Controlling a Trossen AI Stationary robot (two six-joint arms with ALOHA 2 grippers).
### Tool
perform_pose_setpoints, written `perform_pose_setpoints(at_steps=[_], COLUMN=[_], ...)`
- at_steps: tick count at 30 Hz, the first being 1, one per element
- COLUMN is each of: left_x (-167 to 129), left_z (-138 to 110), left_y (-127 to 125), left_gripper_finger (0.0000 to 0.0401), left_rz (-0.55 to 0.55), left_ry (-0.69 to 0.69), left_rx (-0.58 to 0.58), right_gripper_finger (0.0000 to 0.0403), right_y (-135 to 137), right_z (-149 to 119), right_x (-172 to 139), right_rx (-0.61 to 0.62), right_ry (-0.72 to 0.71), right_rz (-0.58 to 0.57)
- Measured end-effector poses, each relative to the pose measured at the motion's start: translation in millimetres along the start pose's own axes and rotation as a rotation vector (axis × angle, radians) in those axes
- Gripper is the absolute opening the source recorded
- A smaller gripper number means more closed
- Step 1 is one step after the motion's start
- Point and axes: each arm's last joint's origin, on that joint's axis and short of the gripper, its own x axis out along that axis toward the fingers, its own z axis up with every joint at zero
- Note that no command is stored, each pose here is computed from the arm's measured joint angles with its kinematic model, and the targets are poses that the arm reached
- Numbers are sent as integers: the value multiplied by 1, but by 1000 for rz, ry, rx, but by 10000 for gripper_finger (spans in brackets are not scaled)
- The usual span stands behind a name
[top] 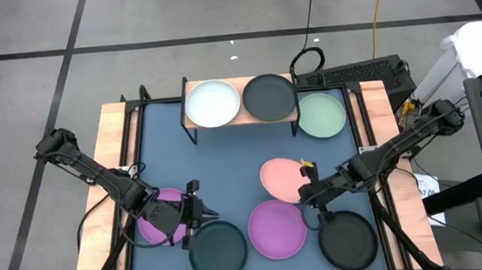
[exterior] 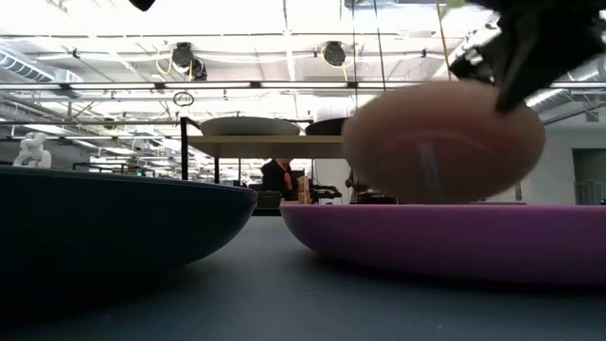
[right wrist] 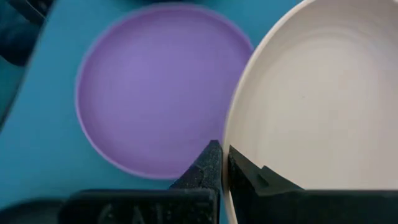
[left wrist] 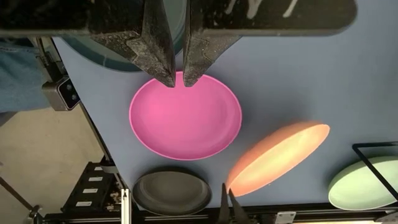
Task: Place and stack plates onto a shelf
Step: Stack the orange plate on top of the black plate on the shelf
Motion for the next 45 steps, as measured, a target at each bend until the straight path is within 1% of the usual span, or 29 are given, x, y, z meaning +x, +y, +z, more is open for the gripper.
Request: perform_pose_setpoints(at_steps=[7, 12, 16, 22, 25, 28, 31, 35, 37, 40, 42, 45], left_x=[0, 0, 0, 0, 0, 0, 0, 0, 0, 0, 0, 1], left_z=[0, 0, 0, 0, 0, 0, 1, 1, 1, 1, 1, 1], left_y=[0, 0, 0, 0, 0, 1, 1, 1, 1, 1, 2, 4], left_gripper_finger=[37, 37, 37, 37, 37, 37, 37, 37, 37, 37, 37, 37], left_rz=[1, 1, 1, 1, 13, 30, 39, 42, 42, 42, 45, 52], left_ry=[0, -1, -1, -1, -4, -9, -13, -13, -13, -14, -14, -14], left_rx=[0, 0, 0, 5, 5, 6, 6, 6, 6, 11, 17, 13], right_gripper_finger=[1, 1, 1, 1, 1, 1, 1, 1, 1, 1, 1, 1], right_y=[5, 8, 8, 5, 1, -7, -19, -38, -45, -53, -59, -66], right_z=[31, 49, 61, 74, 80, 85, 89, 93, 93, 94, 94, 98], right_x=[-18, -32, -42, -52, -54, -55, -56, -59, -60, -61, -62, -64], right_rx=[-77, -169, -244, -389, -477, -540, -539, -484, -463, -438, -446, -427], right_ry=[-107, -179, -227, -285, -318, -331, -333, -310, -290, -271, -262, -292], right_rz=[15, 10, -56, -225, -306, -351, -443, -622, -680, -732, -752, -782])
